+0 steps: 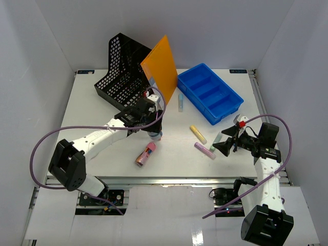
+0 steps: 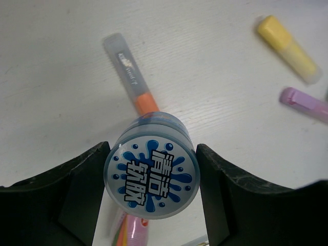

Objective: Organize the desk

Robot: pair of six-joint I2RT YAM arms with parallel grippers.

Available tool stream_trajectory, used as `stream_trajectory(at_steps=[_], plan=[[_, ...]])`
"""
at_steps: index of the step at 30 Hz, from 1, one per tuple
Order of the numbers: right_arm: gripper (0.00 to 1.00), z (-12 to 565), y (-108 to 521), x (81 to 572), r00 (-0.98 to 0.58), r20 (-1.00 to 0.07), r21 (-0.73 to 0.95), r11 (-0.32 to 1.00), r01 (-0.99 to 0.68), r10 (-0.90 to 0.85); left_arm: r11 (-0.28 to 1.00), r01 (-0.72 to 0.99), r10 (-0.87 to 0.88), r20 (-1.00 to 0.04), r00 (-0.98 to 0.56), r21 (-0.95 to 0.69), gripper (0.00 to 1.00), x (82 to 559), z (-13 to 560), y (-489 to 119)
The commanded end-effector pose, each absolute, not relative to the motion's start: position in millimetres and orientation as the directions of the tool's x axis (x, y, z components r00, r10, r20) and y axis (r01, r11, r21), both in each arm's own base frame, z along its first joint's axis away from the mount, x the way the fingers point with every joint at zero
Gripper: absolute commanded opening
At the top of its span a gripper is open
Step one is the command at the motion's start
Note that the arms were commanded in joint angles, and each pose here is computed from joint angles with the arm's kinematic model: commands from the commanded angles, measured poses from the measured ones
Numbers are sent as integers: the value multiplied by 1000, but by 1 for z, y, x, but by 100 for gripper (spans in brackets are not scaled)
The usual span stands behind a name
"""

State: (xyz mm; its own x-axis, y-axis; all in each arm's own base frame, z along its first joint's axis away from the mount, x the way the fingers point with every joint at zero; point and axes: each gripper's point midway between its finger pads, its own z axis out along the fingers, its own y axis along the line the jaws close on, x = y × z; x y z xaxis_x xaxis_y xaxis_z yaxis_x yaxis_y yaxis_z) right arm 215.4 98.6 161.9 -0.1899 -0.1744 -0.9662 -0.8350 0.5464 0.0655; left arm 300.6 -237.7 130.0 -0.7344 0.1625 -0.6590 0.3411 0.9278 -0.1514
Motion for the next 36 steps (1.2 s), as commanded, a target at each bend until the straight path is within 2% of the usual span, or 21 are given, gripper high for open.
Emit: stream_trajectory(at_steps=[1, 6, 10, 13, 18, 23, 26, 31, 36], plan=[[93, 178, 107, 216, -154, -973, 49, 499, -865, -171, 800, 465, 70, -711, -699, -380, 0, 295, 201, -287], [94, 192, 114, 234, -100, -958, -55, 513, -857, -269, 671, 512, 51, -655, -754, -536, 0, 288, 213, -327], [90, 207, 144, 248, -48, -939, -147, 523, -840, -341, 556, 515, 44, -595, -802, -653, 0, 289, 222, -362], [90, 221, 160, 256, -39, -943, -150, 525, -838, -331, 503, 518, 38, -580, -814, -692, 0, 292, 229, -376], [90, 254, 182, 256, -72, -967, -52, 463, -885, -245, 432, 492, 26, -535, -844, -756, 0, 294, 238, -393], [90, 271, 194, 251, -252, -964, 185, 476, -860, -82, 443, 461, -39, -530, -847, -769, 0, 305, 240, -397], [90, 276, 189, 257, -334, -942, 282, 554, -783, 8, 463, 410, -143, -523, -840, -786, 0, 318, 243, -395], [90, 278, 172, 279, -420, -899, 379, 694, -612, 121, 389, 336, -333, -471, -817, -858, 0, 332, 264, -396], [90, 275, 167, 286, -450, -876, 422, 729, -540, 173, 357, 284, -443, -430, -787, -890, 0, 341, 283, -399]])
